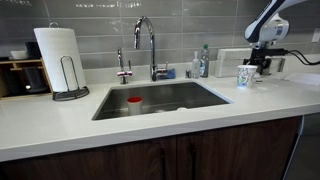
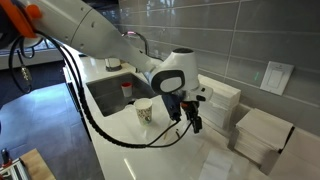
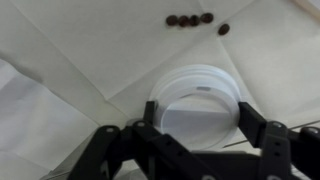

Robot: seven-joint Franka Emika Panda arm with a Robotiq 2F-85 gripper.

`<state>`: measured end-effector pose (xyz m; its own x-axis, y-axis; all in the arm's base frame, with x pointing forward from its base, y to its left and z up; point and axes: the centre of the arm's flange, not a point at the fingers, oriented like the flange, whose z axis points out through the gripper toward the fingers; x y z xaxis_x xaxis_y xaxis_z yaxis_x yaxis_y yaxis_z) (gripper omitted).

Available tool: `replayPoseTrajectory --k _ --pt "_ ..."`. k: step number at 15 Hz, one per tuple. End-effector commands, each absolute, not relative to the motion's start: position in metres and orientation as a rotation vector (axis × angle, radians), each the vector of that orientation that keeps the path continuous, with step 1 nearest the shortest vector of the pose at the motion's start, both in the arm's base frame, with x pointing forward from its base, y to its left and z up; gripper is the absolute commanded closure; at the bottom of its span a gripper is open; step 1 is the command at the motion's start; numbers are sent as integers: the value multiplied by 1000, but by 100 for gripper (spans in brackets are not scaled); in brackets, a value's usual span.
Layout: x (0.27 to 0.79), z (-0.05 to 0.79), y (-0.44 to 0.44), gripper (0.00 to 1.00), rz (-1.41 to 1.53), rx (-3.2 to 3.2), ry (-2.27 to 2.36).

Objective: Remove the lid from the cup and put it on the paper towel

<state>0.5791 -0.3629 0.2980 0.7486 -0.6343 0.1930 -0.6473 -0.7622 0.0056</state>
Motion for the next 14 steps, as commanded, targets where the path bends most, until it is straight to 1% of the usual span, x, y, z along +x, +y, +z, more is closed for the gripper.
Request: replayPoseTrajectory --k 1,8,9,10,11,14 --pt "587 292 -375 44 274 2853 -1087" --pt "582 287 -379 44 238 2872 -1093" --pt "581 289 -378 5 232 2874 -1088" --pt "581 291 -377 4 228 2883 -1080" --pt "580 296 -376 0 226 2883 -1075" --pt "570 324 -373 0 152 2897 -1025"
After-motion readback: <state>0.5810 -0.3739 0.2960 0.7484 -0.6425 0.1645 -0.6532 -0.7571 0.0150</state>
